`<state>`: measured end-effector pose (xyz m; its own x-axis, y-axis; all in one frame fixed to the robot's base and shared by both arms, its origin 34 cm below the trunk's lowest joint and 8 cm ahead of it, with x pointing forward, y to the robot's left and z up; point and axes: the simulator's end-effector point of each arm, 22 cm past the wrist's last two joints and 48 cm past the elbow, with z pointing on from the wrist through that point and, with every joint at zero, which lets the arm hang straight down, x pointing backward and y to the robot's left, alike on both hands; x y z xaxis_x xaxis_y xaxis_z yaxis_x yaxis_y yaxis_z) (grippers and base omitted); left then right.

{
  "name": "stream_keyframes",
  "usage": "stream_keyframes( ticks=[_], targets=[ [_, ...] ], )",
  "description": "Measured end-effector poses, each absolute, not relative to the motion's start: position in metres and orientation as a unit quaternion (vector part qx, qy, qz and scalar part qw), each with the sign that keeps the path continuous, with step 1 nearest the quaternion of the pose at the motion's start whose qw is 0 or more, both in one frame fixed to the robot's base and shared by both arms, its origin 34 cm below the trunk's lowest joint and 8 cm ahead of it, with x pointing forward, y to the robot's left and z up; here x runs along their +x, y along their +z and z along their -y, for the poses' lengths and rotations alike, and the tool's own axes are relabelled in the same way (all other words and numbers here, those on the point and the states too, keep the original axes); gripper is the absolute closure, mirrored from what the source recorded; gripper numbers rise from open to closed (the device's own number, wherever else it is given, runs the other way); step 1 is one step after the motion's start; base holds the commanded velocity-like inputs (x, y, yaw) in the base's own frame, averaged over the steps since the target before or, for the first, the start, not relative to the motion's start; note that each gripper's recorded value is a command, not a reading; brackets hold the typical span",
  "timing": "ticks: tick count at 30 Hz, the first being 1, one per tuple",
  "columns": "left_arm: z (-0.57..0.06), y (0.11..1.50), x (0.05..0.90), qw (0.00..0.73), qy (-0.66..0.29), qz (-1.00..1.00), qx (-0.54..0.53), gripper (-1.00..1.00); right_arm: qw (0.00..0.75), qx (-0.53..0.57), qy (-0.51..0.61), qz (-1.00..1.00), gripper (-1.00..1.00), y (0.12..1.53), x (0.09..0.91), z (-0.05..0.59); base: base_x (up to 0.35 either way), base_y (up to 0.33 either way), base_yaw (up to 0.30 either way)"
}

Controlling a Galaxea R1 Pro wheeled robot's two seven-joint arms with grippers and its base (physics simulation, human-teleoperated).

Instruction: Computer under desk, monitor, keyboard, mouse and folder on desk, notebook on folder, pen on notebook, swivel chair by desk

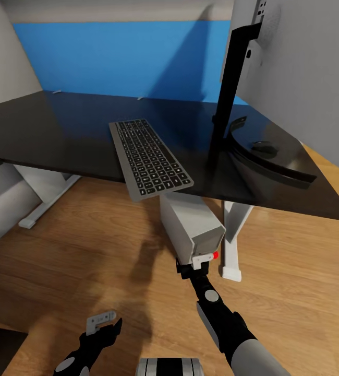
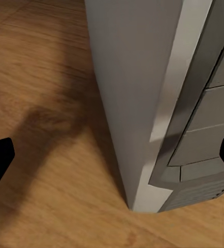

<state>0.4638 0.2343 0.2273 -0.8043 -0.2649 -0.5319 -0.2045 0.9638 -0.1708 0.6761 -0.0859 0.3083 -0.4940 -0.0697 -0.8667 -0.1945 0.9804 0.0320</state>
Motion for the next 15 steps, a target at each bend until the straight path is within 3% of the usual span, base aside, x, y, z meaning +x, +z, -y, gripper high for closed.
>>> stream_keyframes(
  ticks=[7,15],
  targets=[
    [-0.2344,0.2273,0.4638,0.287,-0.053,-0.948,-0.124,-1.00,0.497,-0.076,0.063,-0.862,-1.00,0.3081,0.6760,0.0862,0.193,0.085,0.000],
    [-0.2338,0.2273,0.4639,0.287,-0.054,-0.948,-0.123,-1.00,0.497,-0.076,0.063,-0.862,-1.00,0.3079,0.6760,0.0863,0.037,0.016,0.000]
  ],
)
